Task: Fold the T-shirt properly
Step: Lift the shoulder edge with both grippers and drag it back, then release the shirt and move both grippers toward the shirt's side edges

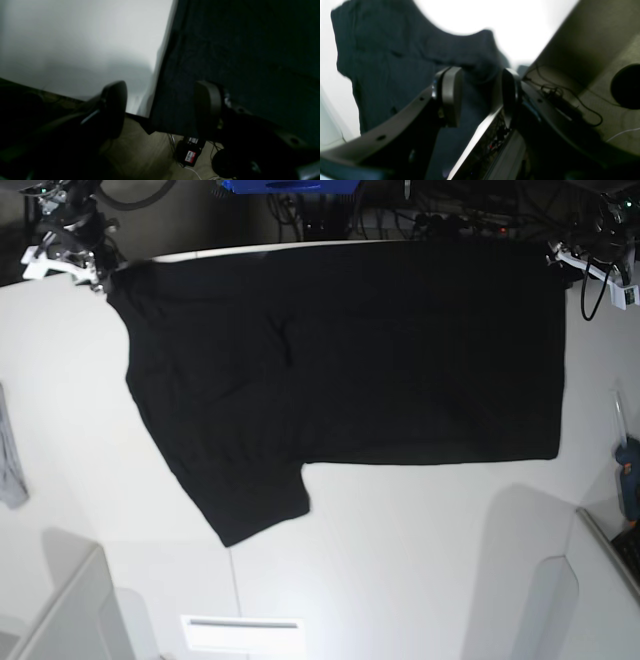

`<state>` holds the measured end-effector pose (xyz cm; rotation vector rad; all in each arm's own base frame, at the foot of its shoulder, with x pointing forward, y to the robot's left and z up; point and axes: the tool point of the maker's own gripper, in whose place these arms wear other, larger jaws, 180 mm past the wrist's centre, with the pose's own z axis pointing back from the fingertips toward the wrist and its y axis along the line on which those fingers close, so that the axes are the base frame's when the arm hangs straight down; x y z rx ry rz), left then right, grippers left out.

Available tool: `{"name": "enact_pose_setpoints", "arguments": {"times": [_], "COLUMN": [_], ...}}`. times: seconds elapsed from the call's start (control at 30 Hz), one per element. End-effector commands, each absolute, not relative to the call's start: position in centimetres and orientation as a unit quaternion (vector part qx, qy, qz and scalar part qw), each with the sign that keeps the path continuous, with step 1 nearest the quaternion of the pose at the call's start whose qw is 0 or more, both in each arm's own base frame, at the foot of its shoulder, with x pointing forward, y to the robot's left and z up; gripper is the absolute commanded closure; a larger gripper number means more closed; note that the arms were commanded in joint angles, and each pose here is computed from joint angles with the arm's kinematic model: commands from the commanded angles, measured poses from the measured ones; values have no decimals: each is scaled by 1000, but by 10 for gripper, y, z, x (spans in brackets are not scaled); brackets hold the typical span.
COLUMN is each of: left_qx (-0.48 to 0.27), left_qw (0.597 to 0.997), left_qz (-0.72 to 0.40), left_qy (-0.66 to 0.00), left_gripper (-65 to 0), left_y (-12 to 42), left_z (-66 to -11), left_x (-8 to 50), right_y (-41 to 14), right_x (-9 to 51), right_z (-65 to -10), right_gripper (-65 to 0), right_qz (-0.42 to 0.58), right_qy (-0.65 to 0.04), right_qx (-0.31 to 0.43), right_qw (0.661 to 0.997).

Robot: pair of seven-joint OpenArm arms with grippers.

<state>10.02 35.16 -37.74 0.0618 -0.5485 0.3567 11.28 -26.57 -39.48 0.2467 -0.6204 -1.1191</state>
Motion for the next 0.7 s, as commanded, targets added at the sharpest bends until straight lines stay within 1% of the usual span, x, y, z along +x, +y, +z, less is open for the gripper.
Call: {"name": "enact_pose_setpoints", "arguments": {"times": [0.0, 0.2, 0.33, 0.37, 0.4, 0.47, 0.57, 0.67], "left_qx": [46, 93, 107, 109, 110, 111, 112, 97], "left_qw": [941, 922, 916, 914, 912, 907, 902, 915], "left_qz": [170, 205, 191, 189, 187, 185, 181, 129], "left_qy": [-288, -316, -337, -343, -349, -362, -376, -371], "left_gripper": [-405, -405, -397, -378, -344, -234, 0, 0], "left_y": [362, 400, 413, 415, 416, 419, 422, 407], "left_z": [-365, -339, -322, -318, -316, -309, -302, -304], "left_x": [104, 98, 115, 119, 124, 133, 144, 168], "right_y": [-274, -294, -302, -302, -301, -299, -286, -273], "right_x": [112, 105, 145, 154, 161, 179, 209, 239], "right_z": [-387, -381, -361, -356, -352, -343, -341, -349], "right_gripper": [-254, -257, -254, -252, -252, -252, -251, -251], "right_qz": [-518, -531, -478, -467, -455, -431, -392, -362], "right_qy": [-302, -318, -367, -380, -390, -410, -417, -408], "right_qx": [106, 83, 99, 104, 108, 119, 146, 173], "right_qw": [793, 781, 792, 792, 793, 795, 807, 820]}}
